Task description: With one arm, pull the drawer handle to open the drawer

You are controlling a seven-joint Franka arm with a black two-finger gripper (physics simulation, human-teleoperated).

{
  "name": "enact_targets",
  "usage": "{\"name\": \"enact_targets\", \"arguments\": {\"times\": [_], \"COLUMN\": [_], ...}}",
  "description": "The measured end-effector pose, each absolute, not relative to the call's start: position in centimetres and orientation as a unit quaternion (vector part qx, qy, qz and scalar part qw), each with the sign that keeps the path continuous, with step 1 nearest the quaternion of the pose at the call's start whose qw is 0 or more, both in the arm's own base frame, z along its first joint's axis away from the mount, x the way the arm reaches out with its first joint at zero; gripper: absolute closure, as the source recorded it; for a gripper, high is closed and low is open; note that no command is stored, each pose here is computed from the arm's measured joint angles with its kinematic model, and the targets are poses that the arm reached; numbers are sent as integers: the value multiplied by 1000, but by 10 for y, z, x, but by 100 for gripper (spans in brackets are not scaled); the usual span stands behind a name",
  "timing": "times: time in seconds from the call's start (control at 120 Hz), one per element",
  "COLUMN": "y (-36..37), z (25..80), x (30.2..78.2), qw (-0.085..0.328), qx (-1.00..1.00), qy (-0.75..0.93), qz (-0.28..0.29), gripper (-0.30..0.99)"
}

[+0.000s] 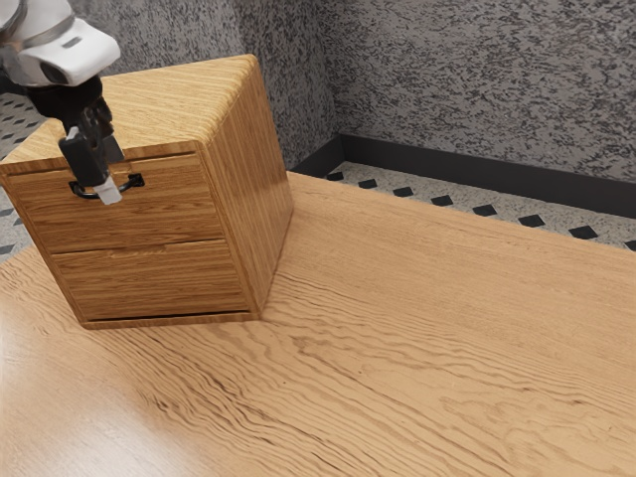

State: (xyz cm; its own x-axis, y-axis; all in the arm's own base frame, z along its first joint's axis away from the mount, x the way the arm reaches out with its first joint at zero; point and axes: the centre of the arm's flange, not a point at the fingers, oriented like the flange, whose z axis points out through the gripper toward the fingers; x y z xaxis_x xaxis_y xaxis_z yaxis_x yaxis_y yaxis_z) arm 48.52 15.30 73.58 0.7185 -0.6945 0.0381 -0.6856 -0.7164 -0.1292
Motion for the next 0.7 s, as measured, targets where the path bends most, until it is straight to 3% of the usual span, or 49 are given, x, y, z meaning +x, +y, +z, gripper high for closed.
{"name": "enact_targets", "arguments": {"times": [0.383,0.7], "y": [204,206], "z": [704,699], "x": [501,462], "qw": [56,65], "qx": [-868,-826], "qy": [488,554], "qz": [-68,-78], "gripper": [0,0]}}
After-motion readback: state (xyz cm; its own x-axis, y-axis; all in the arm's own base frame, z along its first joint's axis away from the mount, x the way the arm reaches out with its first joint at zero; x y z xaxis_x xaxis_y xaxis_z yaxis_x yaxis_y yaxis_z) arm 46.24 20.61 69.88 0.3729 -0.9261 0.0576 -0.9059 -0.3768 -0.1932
